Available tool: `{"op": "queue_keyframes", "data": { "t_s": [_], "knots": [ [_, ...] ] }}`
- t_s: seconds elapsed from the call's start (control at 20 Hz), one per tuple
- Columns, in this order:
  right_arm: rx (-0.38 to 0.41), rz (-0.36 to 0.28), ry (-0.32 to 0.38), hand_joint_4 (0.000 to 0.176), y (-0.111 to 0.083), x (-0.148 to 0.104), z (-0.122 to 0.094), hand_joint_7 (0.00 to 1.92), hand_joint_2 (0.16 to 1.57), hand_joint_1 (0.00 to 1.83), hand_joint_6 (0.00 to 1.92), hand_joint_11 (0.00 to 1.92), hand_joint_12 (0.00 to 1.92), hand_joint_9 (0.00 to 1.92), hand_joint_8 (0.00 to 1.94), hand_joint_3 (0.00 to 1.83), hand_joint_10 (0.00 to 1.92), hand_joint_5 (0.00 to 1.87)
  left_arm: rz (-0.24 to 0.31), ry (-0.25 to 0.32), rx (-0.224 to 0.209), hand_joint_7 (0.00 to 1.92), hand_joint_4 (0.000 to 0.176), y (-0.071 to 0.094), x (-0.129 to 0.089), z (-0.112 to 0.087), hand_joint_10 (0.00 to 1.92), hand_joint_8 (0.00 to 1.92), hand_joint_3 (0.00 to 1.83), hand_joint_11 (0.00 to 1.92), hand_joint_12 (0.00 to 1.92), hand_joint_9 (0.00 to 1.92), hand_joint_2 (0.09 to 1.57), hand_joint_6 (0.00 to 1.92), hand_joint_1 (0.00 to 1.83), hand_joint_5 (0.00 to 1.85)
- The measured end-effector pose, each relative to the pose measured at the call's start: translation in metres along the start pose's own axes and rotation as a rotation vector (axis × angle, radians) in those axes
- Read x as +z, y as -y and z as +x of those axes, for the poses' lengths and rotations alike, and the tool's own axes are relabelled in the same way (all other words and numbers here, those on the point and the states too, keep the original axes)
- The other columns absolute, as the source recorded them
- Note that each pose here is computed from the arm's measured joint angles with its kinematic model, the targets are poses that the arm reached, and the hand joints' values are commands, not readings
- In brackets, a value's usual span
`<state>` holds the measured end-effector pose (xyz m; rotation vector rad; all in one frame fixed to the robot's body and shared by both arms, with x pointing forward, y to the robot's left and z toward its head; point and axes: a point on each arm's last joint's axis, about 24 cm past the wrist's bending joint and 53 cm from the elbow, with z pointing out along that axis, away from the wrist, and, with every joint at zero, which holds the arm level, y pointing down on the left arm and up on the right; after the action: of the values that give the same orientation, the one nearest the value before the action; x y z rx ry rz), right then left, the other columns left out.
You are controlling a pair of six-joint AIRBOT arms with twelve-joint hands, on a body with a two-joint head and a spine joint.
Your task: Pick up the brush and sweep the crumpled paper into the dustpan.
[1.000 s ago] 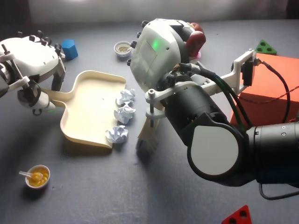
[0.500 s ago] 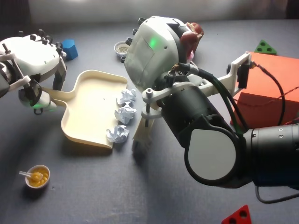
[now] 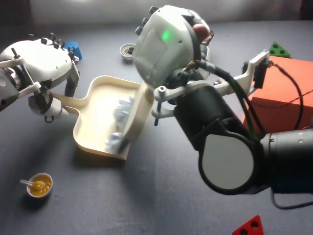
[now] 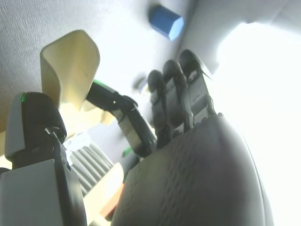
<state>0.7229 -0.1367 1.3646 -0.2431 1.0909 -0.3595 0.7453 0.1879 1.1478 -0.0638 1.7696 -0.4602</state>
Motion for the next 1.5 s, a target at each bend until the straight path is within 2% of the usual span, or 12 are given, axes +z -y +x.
{"op": "queue_keyframes", "data": {
  "t_s": [0.25, 0.45, 0.55, 0.6, 0.8, 1.0, 1.15, 1.2, 1.25, 1.3, 1.4, 1.5],
  "knots": [
    [-0.067, 0.006, 0.064, 0.0, 0.014, 0.001, -0.01, 1.31, 1.2, 0.66, 1.92, 1.36, 1.92, 1.34, 1.94, 0.0, 1.92, 1.17, 0.0, 0.004, 0.0, 0.29, 0.046, 0.001, 0.0, -0.001, 0.0, 0.0, 0.0, 0.05, 0.31, 0.19, 1.12, 0.98, 1.06, 0.98],
    [-0.087, -0.018, 0.072, 0.0, 0.016, 0.002, -0.011, 1.32, 1.22, 0.61, 1.92, 1.35, 1.92, 1.34, 1.94, 0.01, 1.92, 1.19, 0.0, 0.004, 0.003, 0.32, 0.074, 0.001, 0.0, -0.001, 0.01, 0.01, 0.0, 0.06, 0.32, 0.22, 1.11, 0.96, 1.06, 0.99],
    [-0.1, -0.021, 0.069, 0.0, 0.021, 0.002, -0.011, 1.35, 1.29, 0.56, 1.92, 1.38, 1.92, 1.37, 1.94, 0.01, 1.92, 1.22, 0.0, 0.004, 0.003, 0.34, 0.027, 0.0, 0.0, -0.001, 0.01, 0.01, 0.0, 0.08, 0.34, 0.24, 1.1, 0.93, 1.08, 1.01],
    [-0.109, -0.02, 0.069, 0.0, 0.024, 0.003, -0.011, 1.37, 1.32, 0.54, 1.92, 1.4, 1.92, 1.4, 1.94, 0.01, 1.92, 1.24, 0.0, 0.004, 0.002, 0.33, 0.059, 0.001, 0.0, -0.001, 0.0, 0.0, 0.0, 0.07, 0.33, 0.24, 1.11, 0.95, 1.06, 1.0],
    [-0.106, -0.06, 0.046, 0.0, 0.028, 0.003, -0.017, 1.36, 1.33, 0.7, 1.92, 1.42, 1.92, 1.39, 1.94, 0.0, 1.92, 1.23, 0.0, 0.004, 0.002, 0.32, 0.03, 0.001, 0.0, -0.001, 0.0, 0.0, 0.0, 0.08, 0.34, 0.24, 1.1, 0.93, 1.08, 1.01],
    [-0.109, -0.111, 0.004, 0.0, 0.032, 0.002, -0.014, 1.31, 1.35, 0.86, 1.92, 1.36, 1.92, 1.34, 1.94, 0.0, 1.92, 1.17, 0.0, 0.004, 0.002, 0.31, 0.069, 0.001, 0.0, -0.001, 0.0, 0.0, 0.0, 0.07, 0.34, 0.23, 1.11, 0.97, 1.06, 0.99],
    [-0.117, -0.147, -0.034, 0.0, 0.032, 0.0, -0.003, 1.33, 1.33, 1.03, 1.92, 1.38, 1.92, 1.35, 1.94, 0.0, 1.92, 1.19, 0.0, 0.004, 0.002, 0.33, 0.004, 0.001, 0.0, -0.001, 0.0, 0.0, 0.0, 0.07, 0.34, 0.23, 1.11, 0.95, 1.09, 1.0],
    [-0.122, -0.163, -0.038, 0.0, 0.03, -0.001, -0.001, 1.34, 1.32, 1.03, 1.92, 1.39, 1.92, 1.36, 1.94, 0.0, 1.92, 1.21, 0.0, 0.004, 0.002, 0.31, 0.044, 0.001, 0.0, 0.0, 0.0, 0.0, 0.0, 0.05, 0.33, 0.21, 1.11, 0.97, 1.07, 0.99],
    [-0.124, -0.181, -0.042, 0.0, 0.028, -0.002, 0.001, 1.33, 1.34, 1.02, 1.92, 1.38, 1.92, 1.35, 1.94, 0.0, 1.92, 1.2, 0.001, 0.003, 0.002, 0.3, 0.033, 0.001, 0.0, 0.0, 0.0, 0.0, 0.0, 0.04, 0.33, 0.2, 1.11, 0.95, 1.07, 1.0],
    [-0.105, -0.328, -0.059, 0.0, 0.001, -0.015, 0.006, 1.3, 1.37, 0.92, 1.92, 1.34, 1.92, 1.31, 1.94, 0.0, 1.92, 1.18, 0.001, 0.003, 0.002, 0.28, 0.04, 0.001, 0.0, 0.0, 0.0, 0.0, 0.0, 0.06, 0.33, 0.2, 1.11, 0.96, 1.07, 1.0],
    [-0.109, -0.334, -0.059, 0.0, 0.0, -0.015, 0.007, 1.3, 1.37, 0.92, 1.92, 1.34, 1.92, 1.32, 1.94, 0.0, 1.92, 1.19, 0.001, 0.003, 0.002, 0.3, 0.026, 0.001, 0.0, 0.0, 0.0, 0.01, 0.0, 0.07, 0.34, 0.21, 1.11, 0.94, 1.08, 1.0],
    [-0.135, -0.331, -0.062, 0.0, 0.002, -0.014, 0.014, 1.29, 1.37, 0.93, 1.92, 1.34, 1.92, 1.31, 1.94, 0.0, 1.92, 1.18, 0.001, 0.003, 0.002, 0.34, 0.056, 0.001, 0.0, 0.0, 0.01, 0.01, 0.0, 0.1, 0.35, 0.24, 1.1, 0.91, 1.07, 1.02]
  ]
}}
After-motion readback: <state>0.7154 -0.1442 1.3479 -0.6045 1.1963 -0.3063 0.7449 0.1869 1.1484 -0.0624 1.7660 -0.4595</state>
